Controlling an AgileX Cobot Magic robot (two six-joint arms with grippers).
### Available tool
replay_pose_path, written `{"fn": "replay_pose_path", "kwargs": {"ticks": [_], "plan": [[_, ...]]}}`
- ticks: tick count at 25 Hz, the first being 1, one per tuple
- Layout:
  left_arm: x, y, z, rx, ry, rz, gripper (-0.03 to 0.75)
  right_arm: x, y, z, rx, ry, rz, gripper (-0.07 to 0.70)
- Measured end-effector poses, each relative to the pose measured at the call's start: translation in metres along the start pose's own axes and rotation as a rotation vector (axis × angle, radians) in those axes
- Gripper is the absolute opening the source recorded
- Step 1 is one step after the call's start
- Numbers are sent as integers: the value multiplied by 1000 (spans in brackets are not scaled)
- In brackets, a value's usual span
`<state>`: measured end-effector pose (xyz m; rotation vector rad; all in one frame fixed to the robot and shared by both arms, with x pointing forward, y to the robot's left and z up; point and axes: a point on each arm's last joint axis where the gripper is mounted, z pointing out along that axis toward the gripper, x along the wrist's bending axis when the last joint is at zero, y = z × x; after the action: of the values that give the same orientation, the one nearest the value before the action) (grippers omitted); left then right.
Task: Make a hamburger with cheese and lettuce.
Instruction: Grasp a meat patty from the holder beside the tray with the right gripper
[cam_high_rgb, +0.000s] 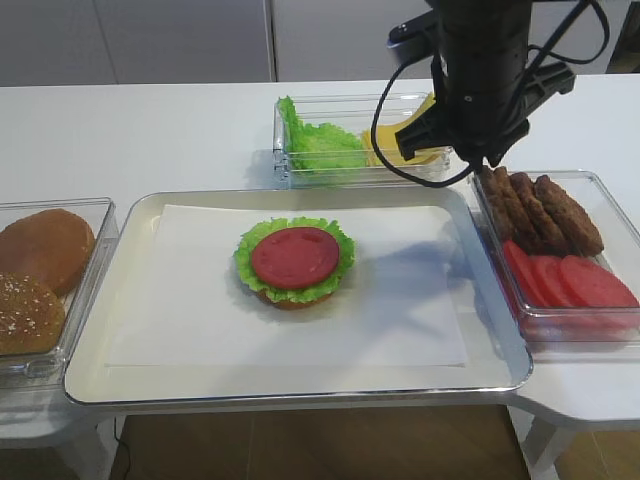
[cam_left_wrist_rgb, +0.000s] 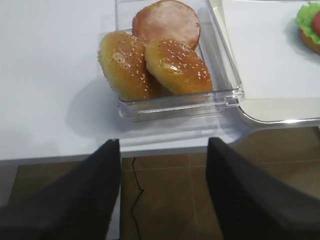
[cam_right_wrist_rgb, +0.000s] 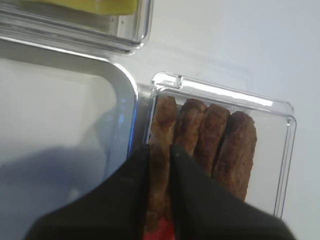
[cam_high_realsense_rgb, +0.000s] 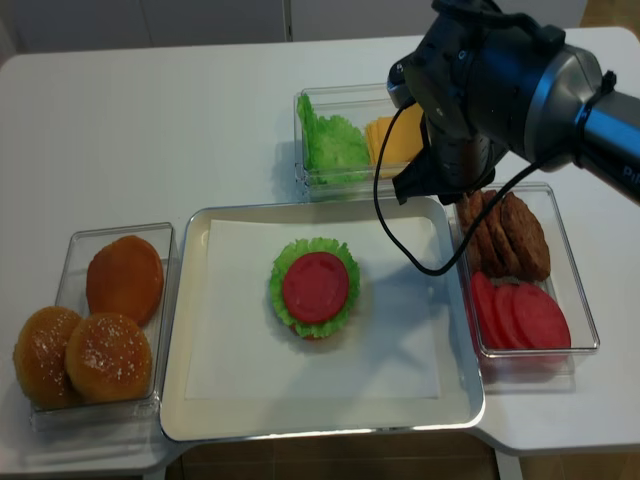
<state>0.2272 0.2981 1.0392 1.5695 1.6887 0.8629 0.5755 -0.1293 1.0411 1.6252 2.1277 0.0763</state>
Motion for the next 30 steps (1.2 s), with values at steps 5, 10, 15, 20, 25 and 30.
{"fn": "replay_pose_path", "kwargs": {"ticks": [5,10,15,20,25,30], "plan": [[0,0,0,0,0,0,404,0,0,0,5,-2,21,141],[0,0,0,0,0,0,404,0,0,0,6,-3,28,293],[0,0,0,0,0,0,404,1,0,3,12,-6,24,321],[0,0,0,0,0,0,404,4,0,9,27,-10,17,251],[0,0,0,0,0,0,404,5,0,12,31,-11,14,220],[0,0,0,0,0,0,404,7,0,17,45,-19,7,218]]}}
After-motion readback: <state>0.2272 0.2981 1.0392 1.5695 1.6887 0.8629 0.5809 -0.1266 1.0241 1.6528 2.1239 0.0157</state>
